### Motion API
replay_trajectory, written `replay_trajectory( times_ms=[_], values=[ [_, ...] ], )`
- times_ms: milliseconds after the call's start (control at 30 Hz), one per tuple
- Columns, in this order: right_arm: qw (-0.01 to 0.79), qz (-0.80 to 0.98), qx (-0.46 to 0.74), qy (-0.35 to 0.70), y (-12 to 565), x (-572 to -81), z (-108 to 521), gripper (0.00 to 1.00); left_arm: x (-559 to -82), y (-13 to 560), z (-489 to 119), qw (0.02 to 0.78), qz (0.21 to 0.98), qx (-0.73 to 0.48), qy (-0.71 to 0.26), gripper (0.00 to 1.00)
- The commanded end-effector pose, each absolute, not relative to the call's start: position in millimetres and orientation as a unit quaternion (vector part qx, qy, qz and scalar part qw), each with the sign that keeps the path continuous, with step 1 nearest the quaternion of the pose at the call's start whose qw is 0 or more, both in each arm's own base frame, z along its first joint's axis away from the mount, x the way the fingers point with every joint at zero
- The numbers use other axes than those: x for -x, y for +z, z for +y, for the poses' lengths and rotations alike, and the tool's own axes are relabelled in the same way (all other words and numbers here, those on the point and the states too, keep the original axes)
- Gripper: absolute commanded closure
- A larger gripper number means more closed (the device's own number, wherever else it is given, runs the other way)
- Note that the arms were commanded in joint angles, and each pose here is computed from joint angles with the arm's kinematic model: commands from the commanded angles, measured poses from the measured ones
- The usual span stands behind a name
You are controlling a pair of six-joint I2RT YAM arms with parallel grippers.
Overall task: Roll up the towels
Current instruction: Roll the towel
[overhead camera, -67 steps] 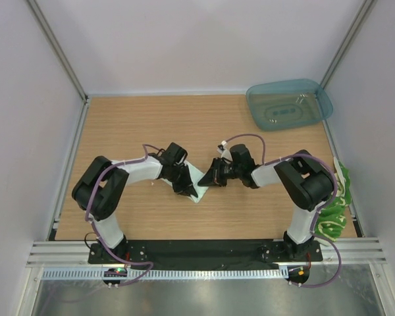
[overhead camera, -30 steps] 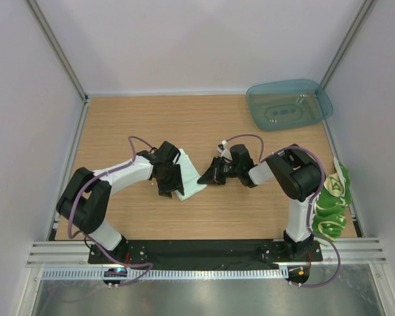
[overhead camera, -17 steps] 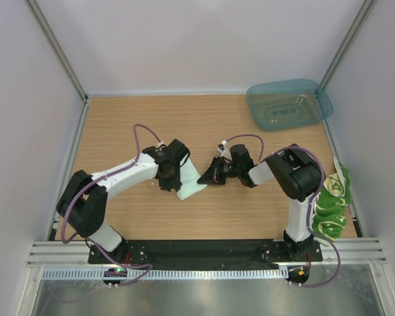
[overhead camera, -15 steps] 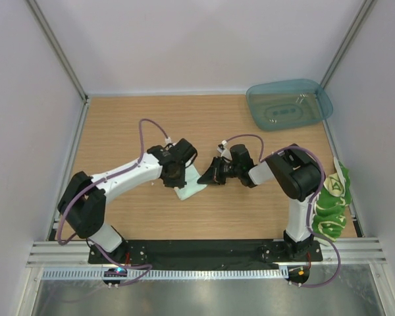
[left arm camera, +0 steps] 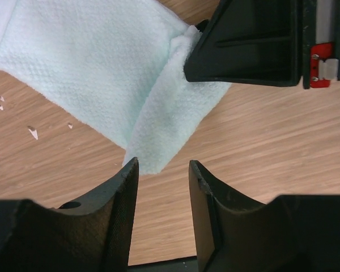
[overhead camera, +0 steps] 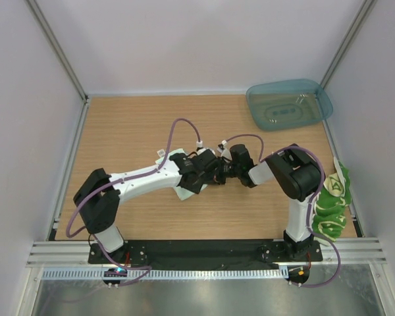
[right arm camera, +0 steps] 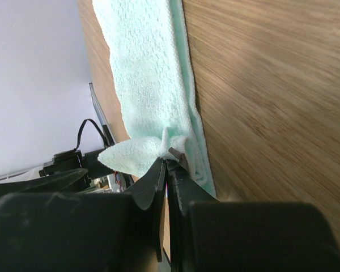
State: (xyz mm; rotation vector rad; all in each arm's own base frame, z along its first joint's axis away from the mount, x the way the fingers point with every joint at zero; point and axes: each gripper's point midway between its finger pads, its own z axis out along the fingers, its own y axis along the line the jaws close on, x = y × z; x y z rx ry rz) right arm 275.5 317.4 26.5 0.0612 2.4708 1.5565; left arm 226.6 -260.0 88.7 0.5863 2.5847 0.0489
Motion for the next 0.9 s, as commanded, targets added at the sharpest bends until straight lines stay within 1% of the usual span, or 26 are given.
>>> replay_trajectory(
  times_ms=[0,367,600,733,867],
  values=[
    [0.131,0.847,-0.016,0.515,17,-285,317,0.91,-236,78,-263,0.252,0.937,-0.239,0.028,0.58],
    [0.127,0.847,-0.018,0.515,16,-286,317,0.92,-232,35,-247,0.217,0.947,-0.234,0.050,0.55],
    [0.123,0.849,-0.018,0.514,14,-286,318,0.92,-231,21,-229,0.203,0.955,-0.211,0.045,0.49],
    [0.121,0.849,-0.019,0.514,14,-288,320,0.92,-221,7,-230,0.185,0.960,-0.210,0.033,0.49],
    [0.116,0.849,-0.016,0.514,14,-288,321,0.92,-212,-6,-230,0.165,0.964,-0.208,0.022,0.54]
  ],
)
